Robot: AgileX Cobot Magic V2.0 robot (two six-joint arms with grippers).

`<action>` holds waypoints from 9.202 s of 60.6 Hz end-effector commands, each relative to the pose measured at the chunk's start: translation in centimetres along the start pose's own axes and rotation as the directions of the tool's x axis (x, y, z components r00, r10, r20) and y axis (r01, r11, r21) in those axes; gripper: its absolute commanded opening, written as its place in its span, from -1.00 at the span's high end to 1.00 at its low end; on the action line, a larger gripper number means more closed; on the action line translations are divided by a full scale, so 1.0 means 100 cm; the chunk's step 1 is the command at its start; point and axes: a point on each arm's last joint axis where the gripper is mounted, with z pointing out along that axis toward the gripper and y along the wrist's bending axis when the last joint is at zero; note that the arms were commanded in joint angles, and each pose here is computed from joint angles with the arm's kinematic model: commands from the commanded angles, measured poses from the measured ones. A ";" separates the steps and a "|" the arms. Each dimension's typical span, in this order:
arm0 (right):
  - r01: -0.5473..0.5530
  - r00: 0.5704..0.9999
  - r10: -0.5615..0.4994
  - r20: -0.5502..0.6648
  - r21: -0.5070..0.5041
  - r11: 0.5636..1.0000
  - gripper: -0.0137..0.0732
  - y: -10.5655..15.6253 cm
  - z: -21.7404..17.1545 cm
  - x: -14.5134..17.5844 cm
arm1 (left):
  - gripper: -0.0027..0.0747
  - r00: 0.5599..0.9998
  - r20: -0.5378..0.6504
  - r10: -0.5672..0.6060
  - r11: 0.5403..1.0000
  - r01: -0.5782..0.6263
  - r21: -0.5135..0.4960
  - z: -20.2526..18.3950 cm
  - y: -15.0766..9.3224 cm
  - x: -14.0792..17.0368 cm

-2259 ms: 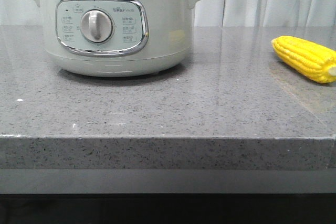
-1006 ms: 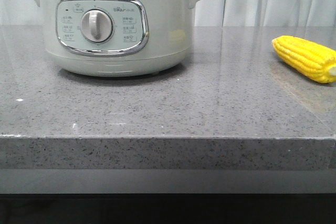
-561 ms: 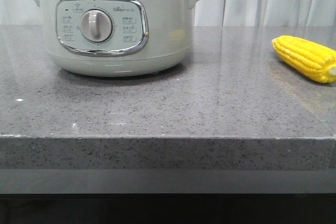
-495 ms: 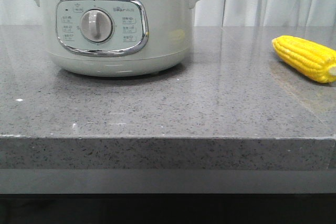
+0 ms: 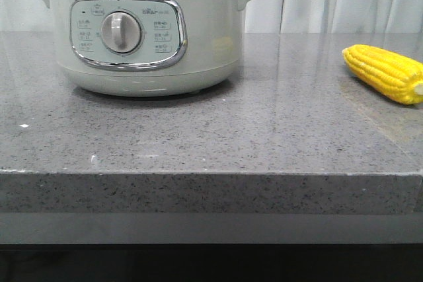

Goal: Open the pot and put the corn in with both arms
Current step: 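Grasp the glass lid knob with the left gripper, then lift the glass lid off the pot with the left gripper, then lower the right gripper onto the yellow corn cob and grasp it, then carry the corn over the open pot with the right gripper, then lower the corn into the pot and open the right gripper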

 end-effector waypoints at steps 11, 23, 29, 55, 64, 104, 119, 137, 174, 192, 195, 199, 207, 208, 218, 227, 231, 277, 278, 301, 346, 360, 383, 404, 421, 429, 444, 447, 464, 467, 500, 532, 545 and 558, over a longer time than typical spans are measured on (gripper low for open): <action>0.015 0.995 -0.016 0.095 0.008 1.000 -0.80 0.000 -0.003 -0.016 | -0.48 0.993 0.119 -0.013 1.000 0.013 -0.004 0.007 0.001 -0.020; 0.015 0.995 -0.016 0.095 0.008 1.000 -0.80 0.000 -0.003 -0.016 | -0.25 0.997 0.078 -0.013 1.000 0.014 -0.004 0.012 0.002 -0.013; 0.015 0.995 -0.016 0.095 0.008 1.000 -0.80 0.000 -0.003 -0.016 | 0.02 0.998 0.065 -0.013 1.000 0.014 -0.003 0.012 0.001 -0.012; 0.015 0.995 -0.016 0.095 0.008 1.000 -0.80 0.000 -0.003 -0.016 | 0.37 0.990 0.138 -0.012 1.000 0.012 0.002 -0.004 -0.001 -0.034; 0.015 0.995 -0.016 0.095 0.008 1.000 -0.80 0.000 -0.003 -0.016 | 0.38 0.982 0.189 -0.010 1.000 0.007 0.014 -0.030 -0.004 -0.062; 0.015 0.995 -0.016 0.095 0.008 1.000 -0.80 0.000 -0.003 -0.016 | 0.39 0.973 0.221 0.071 0.997 -0.074 0.002 -0.184 -0.010 -0.083; 0.015 0.995 -0.016 0.094 0.008 1.000 -0.80 0.000 -0.003 -0.016 | 0.39 0.979 0.197 0.059 0.998 -0.062 0.009 -0.233 -0.008 -0.033; 0.015 0.996 -0.016 0.093 0.008 1.000 -0.80 0.000 -0.003 -0.016 | 0.39 0.980 0.195 0.040 0.999 -0.045 0.022 -0.277 -0.006 0.027; 0.025 0.974 -0.033 -0.223 -0.037 0.999 -0.80 0.009 0.048 -0.087 | 0.39 0.972 0.232 0.041 0.999 -0.047 0.023 -0.298 -0.006 0.043; 0.062 0.932 -0.081 -0.354 -0.065 0.996 -0.80 0.014 0.137 -0.107 | 0.39 0.972 0.232 0.041 0.999 -0.047 0.023 -0.298 -0.006 0.043; 0.060 0.922 -0.080 -0.380 -0.064 0.996 -0.80 0.014 0.154 -0.108 | 0.39 0.972 0.232 0.041 0.999 -0.047 0.023 -0.298 -0.006 0.043; 0.058 0.911 -0.079 -0.405 -0.064 0.996 -0.80 0.014 0.171 -0.107 | 0.39 0.972 0.232 0.041 0.999 -0.047 0.023 -0.298 -0.006 0.043; 0.054 0.889 -0.077 -0.452 -0.063 0.997 -0.80 0.013 0.204 -0.103 | 0.39 0.972 0.232 0.041 0.999 -0.047 0.023 -0.298 -0.006 0.043; 0.053 0.885 -0.076 -0.460 -0.063 0.997 -0.80 0.013 0.209 -0.102 | 0.39 0.972 0.232 0.041 0.999 -0.047 0.023 -0.298 -0.006 0.043; 0.049 0.857 -0.074 -0.510 -0.061 0.997 -0.80 0.012 0.240 -0.092 | 0.39 0.972 0.232 0.041 0.999 -0.047 0.023 -0.298 -0.006 0.043; 0.046 0.829 -0.071 -0.555 -0.060 0.997 -0.80 0.011 0.260 -0.079 | 0.39 0.972 0.232 0.041 0.999 -0.047 0.023 -0.298 -0.006 0.043; 0.045 0.819 -0.070 -0.570 -0.059 0.997 -0.80 0.010 0.264 -0.074 | 0.39 0.972 0.232 0.041 0.999 -0.047 0.023 -0.298 -0.006 0.043; 0.043 0.792 -0.072 -0.607 -0.062 0.997 0.00 0.010 0.261 -0.071 | 0.39 0.972 0.232 0.041 0.999 -0.047 0.023 -0.298 -0.006 0.043; 0.043 0.793 -0.072 -0.605 -0.063 0.997 0.00 0.011 0.259 -0.072 | 0.39 0.972 0.232 0.041 0.999 -0.047 0.023 -0.298 -0.006 0.043; 0.058 0.896 -0.085 -0.437 -0.075 0.996 0.00 0.016 0.169 -0.126 | 0.39 0.972 0.232 0.041 0.999 -0.047 0.023 -0.298 -0.006 0.043; 0.160 0.955 -0.257 -0.147 -0.473 0.866 0.00 0.102 0.094 -0.182 | 0.39 0.972 0.232 0.041 0.999 -0.047 0.023 -0.298 -0.006 0.043; 0.200 0.941 -0.320 -0.112 -0.578 0.791 0.00 0.154 0.124 -0.192 | 0.39 0.972 0.232 0.041 0.999 -0.047 0.023 -0.298 -0.006 0.043; 0.232 0.944 -0.328 -0.041 -0.625 0.746 0.00 0.208 0.179 -0.201 | 0.39 0.972 0.232 0.041 0.999 -0.047 0.023 -0.298 -0.006 0.043; 0.270 0.940 -0.341 -0.002 -0.605 0.749 0.00 0.226 0.229 -0.191 | 0.39 0.972 0.232 0.041 0.999 -0.047 0.023 -0.298 -0.006 0.043; 0.281 0.925 -0.377 -0.037 -0.600 0.749 0.00 0.232 0.255 -0.173 | 0.39 0.972 0.232 0.041 0.999 -0.047 0.023 -0.298 -0.006 0.043; 0.277 0.920 -0.387 -0.057 -0.603 0.748 0.00 0.233 0.261 -0.168 | 0.39 0.972 0.232 0.041 0.999 -0.047 0.023 -0.298 -0.006 0.043; 0.273 0.904 -0.415 -0.101 -0.611 0.743 0.00 0.234 0.267 -0.158 | 0.39 0.971 0.234 0.040 0.999 -0.047 0.023 -0.298 -0.005 0.043; 0.274 0.900 -0.421 -0.108 -0.611 0.742 0.00 0.234 0.268 -0.157 | 0.39 0.971 0.234 0.040 0.999 -0.047 0.023 -0.298 -0.005 0.043; 0.272 0.881 -0.448 -0.152 -0.613 0.742 -0.06 0.235 0.279 -0.145 | 0.39 0.971 0.234 0.040 0.999 -0.047 0.023 -0.298 -0.005 0.043; 0.268 0.880 -0.448 -0.159 -0.614 0.743 -0.17 0.235 0.280 -0.144 | 0.39 0.971 0.234 0.040 0.999 -0.047 0.023 -0.298 -0.005 0.043; 0.263 0.884 -0.441 -0.157 -0.612 0.746 -0.65 0.235 0.278 -0.146 | 0.39 0.971 0.234 0.040 0.999 -0.047 0.023 -0.298 -0.005 0.043; 0.236 0.930 -0.346 -0.128 -0.516 0.824 -0.65 0.179 0.156 -0.219 | 0.39 0.971 0.234 0.040 0.999 -0.047 0.023 -0.298 -0.005 0.043; 0.217 0.967 -0.256 -0.004 -0.518 0.827 -0.65 0.157 0.101 -0.214 | 0.39 0.971 0.234 0.041 0.999 -0.048 0.025 -0.298 -0.006 0.043; 0.206 0.978 -0.191 0.082 -0.495 0.844 -0.65 0.123 0.053 -0.170 | 0.39 0.971 0.234 0.041 0.999 -0.048 0.025 -0.298 -0.006 0.043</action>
